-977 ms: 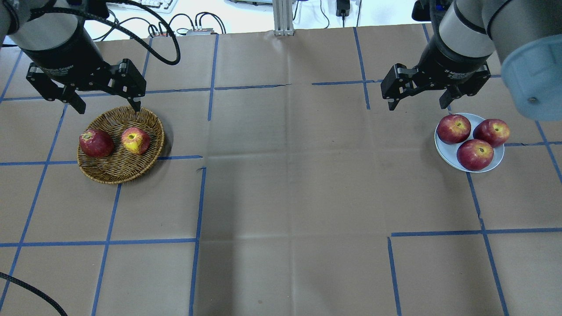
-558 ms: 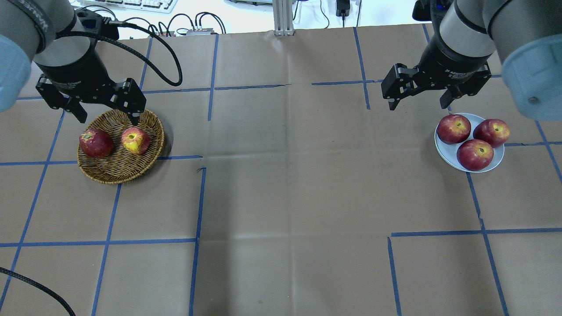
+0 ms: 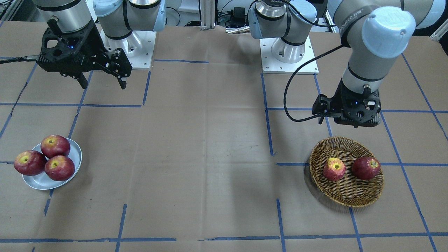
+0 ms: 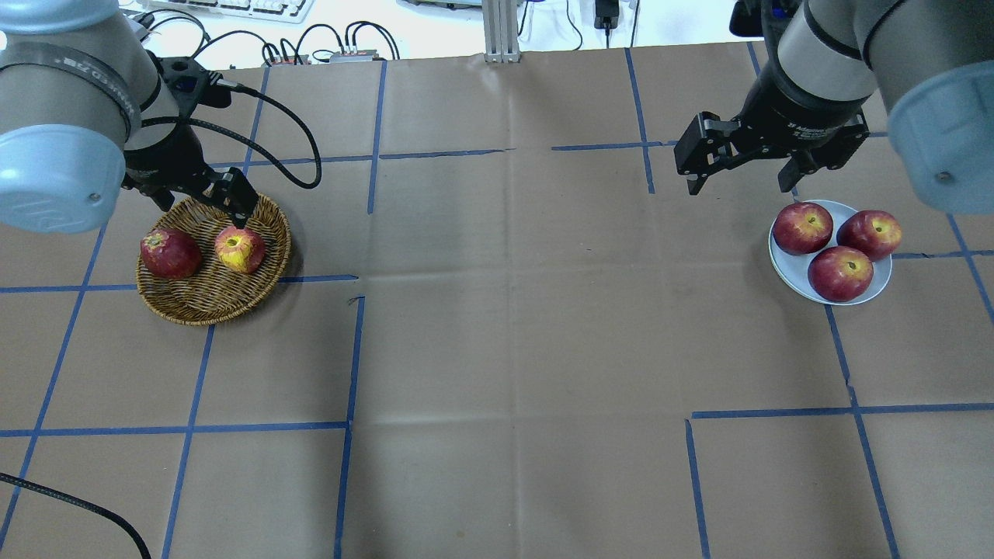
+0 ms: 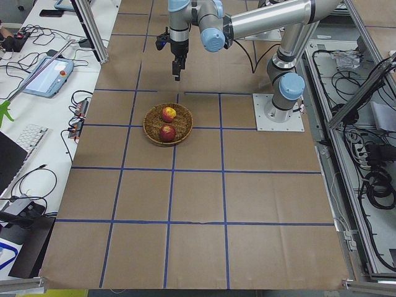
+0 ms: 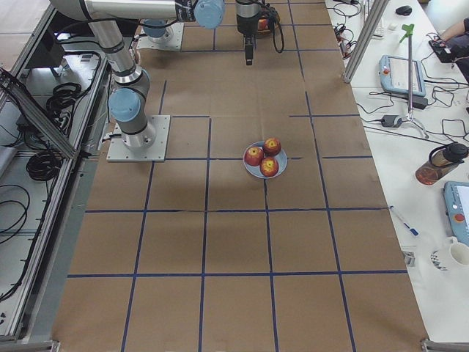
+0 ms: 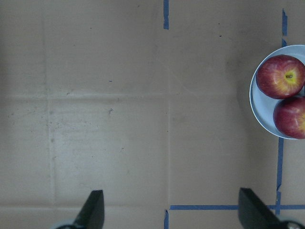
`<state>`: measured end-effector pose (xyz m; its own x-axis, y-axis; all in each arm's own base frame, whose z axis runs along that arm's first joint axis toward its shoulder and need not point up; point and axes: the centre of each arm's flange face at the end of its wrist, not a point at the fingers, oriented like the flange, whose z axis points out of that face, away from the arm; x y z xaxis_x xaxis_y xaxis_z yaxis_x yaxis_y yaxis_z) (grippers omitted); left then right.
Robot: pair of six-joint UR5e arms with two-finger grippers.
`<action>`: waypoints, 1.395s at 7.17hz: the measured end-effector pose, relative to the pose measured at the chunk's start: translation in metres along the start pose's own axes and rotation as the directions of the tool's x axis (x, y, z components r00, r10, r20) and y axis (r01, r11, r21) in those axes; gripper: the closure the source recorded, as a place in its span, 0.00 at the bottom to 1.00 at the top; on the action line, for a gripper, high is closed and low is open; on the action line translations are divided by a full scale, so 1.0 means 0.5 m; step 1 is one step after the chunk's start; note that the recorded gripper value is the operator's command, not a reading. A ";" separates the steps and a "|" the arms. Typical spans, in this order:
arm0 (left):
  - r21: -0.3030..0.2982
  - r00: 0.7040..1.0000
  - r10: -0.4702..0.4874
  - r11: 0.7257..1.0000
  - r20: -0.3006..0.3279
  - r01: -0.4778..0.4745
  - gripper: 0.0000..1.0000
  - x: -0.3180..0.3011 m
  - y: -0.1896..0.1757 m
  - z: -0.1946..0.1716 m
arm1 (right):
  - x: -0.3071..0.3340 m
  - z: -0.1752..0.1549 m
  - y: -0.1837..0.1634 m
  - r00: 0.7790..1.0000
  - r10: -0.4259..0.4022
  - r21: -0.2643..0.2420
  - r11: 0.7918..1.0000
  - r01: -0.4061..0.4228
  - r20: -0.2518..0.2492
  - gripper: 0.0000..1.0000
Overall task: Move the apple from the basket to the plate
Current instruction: 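Lower the left gripper onto the red-yellow apple and close it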
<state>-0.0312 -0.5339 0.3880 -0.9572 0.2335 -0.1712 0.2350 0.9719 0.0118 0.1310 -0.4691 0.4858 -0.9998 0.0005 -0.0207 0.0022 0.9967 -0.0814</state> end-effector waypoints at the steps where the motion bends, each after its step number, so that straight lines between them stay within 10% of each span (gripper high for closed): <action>1: 0.003 1.000 0.016 1.000 0.001 -0.016 0.02 -0.016 -0.023 0.044 | 0.000 0.000 0.000 1.000 -0.001 0.000 1.000 0.001 0.000 0.00; 10: -0.025 0.991 0.096 0.995 -0.090 -0.098 0.03 -0.107 -0.111 0.344 | -0.001 0.001 0.000 1.000 -0.001 -0.001 1.000 0.001 0.000 0.00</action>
<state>0.0362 -0.6052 0.2272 -0.9417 0.3271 -0.0794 0.3237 0.9447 0.0527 0.1313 -0.4689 0.4854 -0.9998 -0.0002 -0.0207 0.0015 0.9967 -0.0806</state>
